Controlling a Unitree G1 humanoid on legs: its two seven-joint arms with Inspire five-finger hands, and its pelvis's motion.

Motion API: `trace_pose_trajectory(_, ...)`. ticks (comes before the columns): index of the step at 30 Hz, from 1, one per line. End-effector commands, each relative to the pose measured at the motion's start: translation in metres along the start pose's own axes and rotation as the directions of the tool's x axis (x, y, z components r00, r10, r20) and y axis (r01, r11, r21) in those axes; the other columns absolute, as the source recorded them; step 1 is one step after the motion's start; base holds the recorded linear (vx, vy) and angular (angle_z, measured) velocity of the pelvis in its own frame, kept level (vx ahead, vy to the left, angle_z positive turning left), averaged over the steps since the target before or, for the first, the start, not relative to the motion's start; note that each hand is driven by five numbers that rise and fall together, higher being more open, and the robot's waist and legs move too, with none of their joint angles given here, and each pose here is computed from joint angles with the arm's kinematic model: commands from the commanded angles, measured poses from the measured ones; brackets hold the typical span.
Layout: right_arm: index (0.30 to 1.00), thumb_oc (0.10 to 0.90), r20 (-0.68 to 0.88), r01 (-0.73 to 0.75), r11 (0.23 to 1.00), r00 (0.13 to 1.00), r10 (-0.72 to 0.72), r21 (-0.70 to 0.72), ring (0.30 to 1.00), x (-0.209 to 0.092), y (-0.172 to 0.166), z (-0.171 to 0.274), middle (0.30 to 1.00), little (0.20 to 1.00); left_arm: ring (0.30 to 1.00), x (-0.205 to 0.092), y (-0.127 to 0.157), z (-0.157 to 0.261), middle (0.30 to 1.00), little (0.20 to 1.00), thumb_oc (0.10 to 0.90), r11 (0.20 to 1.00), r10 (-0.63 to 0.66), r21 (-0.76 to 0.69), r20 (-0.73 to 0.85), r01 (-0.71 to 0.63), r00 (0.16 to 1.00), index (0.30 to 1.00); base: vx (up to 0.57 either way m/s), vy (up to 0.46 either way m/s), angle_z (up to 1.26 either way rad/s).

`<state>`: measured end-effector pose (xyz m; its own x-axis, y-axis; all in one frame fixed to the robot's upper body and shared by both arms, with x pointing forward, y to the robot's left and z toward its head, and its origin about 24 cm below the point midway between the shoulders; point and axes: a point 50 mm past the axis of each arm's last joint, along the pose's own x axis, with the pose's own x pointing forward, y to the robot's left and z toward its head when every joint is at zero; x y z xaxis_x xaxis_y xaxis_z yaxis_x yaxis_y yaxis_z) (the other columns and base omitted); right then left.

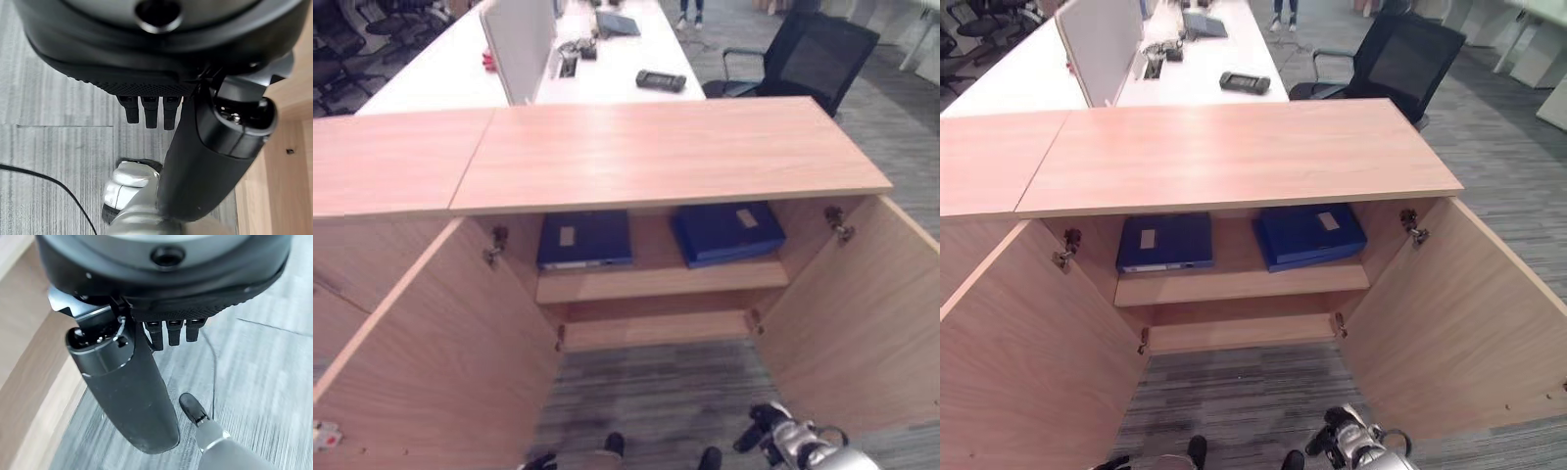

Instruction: Put the empty folder in the office cabinet

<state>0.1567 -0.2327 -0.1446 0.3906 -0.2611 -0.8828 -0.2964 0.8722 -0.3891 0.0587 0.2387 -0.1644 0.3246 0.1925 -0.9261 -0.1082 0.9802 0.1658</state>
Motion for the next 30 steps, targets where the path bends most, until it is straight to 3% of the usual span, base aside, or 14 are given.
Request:
trace_pose_trajectory(1, 0.9, 0.8, 0.062, 0.057, 0.994, 0.996, -0.063, 0.093, 0.9, 0.0, -0.023, 0.029, 0.9, 0.9, 0.9, 0.002, -0.024, 0.003, 0.9, 0.9, 0.8, 0.992, -0.074, 0.097, -0.018, 0.076, 0.997, 0.9, 0.04, 0.134, -0.05)
trace_pose_trajectory(8, 0.9, 0.8, -0.001, 0.028, 0.992, 1.0, -0.028, 0.123, 0.9, 0.0, -0.012, -0.002, 0.9, 0.9, 0.9, 0.001, -0.021, -0.007, 0.9, 0.9, 0.8, 0.993, -0.066, 0.097, -0.053, 0.071, 0.996, 0.9, -0.03, 0.134, -0.24)
trace_pose_trajectory(18, 0.9, 0.8, -0.09, 0.061, 0.931, 0.995, -0.03, 0.36, 0.9, -0.003, -0.005, -0.043, 0.9, 0.9, 0.9, 0.0, -0.017, -0.016, 0.9, 0.9, 0.8, 0.996, -0.041, 0.075, -0.112, 0.05, 0.993, 0.9, -0.13, 0.132, -0.33)
trace_pose_trajectory(20, 0.9, 0.8, -0.104, 0.109, 0.886, 0.992, -0.069, 0.45, 0.9, -0.004, -0.013, -0.05, 0.9, 0.9, 0.9, 0.0, -0.008, -0.015, 0.9, 0.9, 0.8, 0.997, -0.013, 0.072, -0.112, 0.022, 0.994, 0.9, -0.18, 0.079, -0.52)
trace_pose_trajectory(23, 0.9, 0.8, -0.094, 0.137, 0.869, 0.99, -0.104, 0.475, 0.9, -0.004, -0.023, -0.05, 0.9, 0.9, 0.9, -0.002, 0.003, -0.021, 0.9, 0.9, 0.8, 0.997, 0.025, 0.082, -0.139, -0.013, 0.99, 0.9, -0.13, 0.011, -0.57)
trace_pose_trajectory(30, 0.9, 0.8, -0.006, 0.266, 0.791, 0.949, -0.314, 0.551, 0.9, -0.01, -0.087, -0.038, 0.9, 0.9, 0.9, -0.007, 0.021, -0.035, 0.9, 0.9, 0.8, 0.997, 0.081, 0.004, -0.186, -0.081, 0.979, 0.9, -0.03, -0.039, -0.74)
